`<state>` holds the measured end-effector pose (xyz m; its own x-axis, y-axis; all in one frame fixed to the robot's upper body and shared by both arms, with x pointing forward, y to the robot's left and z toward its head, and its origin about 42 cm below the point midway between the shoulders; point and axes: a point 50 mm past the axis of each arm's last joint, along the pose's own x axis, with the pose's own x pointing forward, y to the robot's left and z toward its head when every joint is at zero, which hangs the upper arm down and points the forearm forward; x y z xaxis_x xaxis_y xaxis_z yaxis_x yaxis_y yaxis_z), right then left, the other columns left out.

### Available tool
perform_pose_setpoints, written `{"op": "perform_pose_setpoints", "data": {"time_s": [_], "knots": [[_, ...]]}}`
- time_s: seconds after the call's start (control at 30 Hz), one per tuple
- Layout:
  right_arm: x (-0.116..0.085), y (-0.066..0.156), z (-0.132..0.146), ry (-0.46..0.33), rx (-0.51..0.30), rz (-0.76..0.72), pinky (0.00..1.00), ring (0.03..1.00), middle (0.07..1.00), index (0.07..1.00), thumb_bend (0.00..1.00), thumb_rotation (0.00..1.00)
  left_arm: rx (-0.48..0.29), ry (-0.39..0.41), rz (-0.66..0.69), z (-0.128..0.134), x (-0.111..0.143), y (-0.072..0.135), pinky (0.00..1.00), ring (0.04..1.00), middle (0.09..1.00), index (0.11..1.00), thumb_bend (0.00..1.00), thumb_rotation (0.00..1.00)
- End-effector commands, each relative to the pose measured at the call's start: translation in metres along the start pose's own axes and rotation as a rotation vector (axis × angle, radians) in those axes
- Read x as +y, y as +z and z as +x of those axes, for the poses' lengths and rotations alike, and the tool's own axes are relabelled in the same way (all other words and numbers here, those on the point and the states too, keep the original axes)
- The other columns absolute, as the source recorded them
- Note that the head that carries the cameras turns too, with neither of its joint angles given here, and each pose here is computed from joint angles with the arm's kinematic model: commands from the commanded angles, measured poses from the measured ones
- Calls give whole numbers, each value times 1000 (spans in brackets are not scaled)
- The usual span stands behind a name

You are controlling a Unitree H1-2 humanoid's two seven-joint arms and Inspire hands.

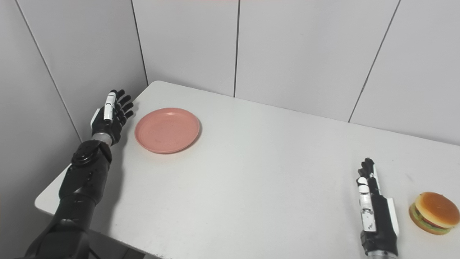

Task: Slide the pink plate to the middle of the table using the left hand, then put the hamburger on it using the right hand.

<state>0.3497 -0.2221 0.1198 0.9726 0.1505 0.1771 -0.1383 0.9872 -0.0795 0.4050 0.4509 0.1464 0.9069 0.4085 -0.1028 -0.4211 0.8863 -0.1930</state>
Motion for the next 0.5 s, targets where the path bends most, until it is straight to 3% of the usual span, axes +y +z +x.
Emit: {"op": "perform_pose_setpoints", "data": {"time_s": [0.0,0.47], "knots": [[3,-24,-20,-16,59,20,1000,1000,1000,1000,56,1000,-113,-40,7,13,-4,36,929,917,910,889,343,1000],[5,-19,-21,-8,57,37,1000,1000,1000,1000,40,1000,-35,-82,-14,9,-19,8,892,882,882,875,355,1000]]}}
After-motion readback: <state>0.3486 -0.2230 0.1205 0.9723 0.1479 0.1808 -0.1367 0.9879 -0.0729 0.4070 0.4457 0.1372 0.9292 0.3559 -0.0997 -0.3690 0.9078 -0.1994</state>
